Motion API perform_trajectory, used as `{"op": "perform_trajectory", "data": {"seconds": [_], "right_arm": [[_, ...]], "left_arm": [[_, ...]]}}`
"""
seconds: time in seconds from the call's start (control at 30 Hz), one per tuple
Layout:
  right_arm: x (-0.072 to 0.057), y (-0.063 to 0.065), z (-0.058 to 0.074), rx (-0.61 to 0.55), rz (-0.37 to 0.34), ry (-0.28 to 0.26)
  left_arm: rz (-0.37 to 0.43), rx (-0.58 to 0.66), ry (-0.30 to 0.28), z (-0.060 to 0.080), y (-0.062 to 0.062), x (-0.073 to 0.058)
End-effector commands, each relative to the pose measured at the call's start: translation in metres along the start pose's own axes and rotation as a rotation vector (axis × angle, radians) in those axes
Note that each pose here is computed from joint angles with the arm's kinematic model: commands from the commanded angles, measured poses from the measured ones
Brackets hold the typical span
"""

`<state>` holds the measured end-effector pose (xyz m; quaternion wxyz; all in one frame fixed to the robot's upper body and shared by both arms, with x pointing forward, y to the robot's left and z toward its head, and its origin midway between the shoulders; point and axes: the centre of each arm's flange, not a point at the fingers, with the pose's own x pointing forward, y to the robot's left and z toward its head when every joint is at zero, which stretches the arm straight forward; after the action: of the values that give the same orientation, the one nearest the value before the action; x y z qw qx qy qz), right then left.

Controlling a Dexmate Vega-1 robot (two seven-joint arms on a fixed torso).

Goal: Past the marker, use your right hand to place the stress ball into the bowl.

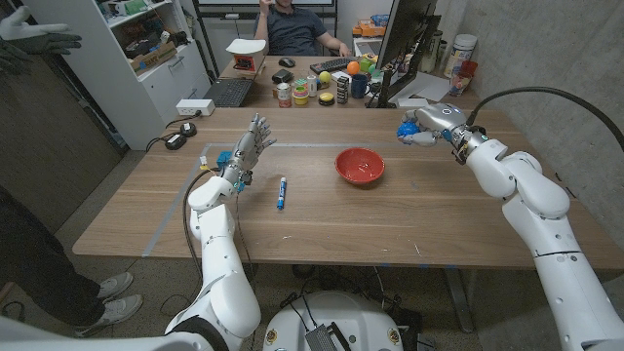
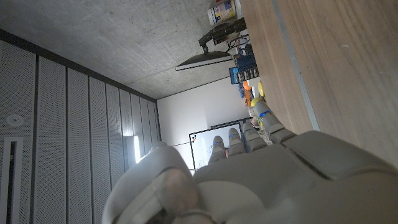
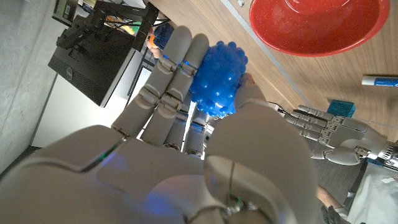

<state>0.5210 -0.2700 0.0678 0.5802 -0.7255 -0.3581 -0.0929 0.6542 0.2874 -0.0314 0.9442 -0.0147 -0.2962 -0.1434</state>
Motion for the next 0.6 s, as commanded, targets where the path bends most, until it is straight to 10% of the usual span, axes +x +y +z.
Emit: {"op": "perform_trajectory", "data": {"seconds": [0.03,0.6], "right_arm": [[0.018,-0.004,0.03,-0.018,-0.03,-0.113],[0.051,0.002,0.066,-0.033,-0.012,-0.222]], "left_arm": [[0.01,-0.001,0.002,-0.001,0.002,-0.003],[0.004,-0.008,-0.002,-0.002,-0.002,-0.005]]}}
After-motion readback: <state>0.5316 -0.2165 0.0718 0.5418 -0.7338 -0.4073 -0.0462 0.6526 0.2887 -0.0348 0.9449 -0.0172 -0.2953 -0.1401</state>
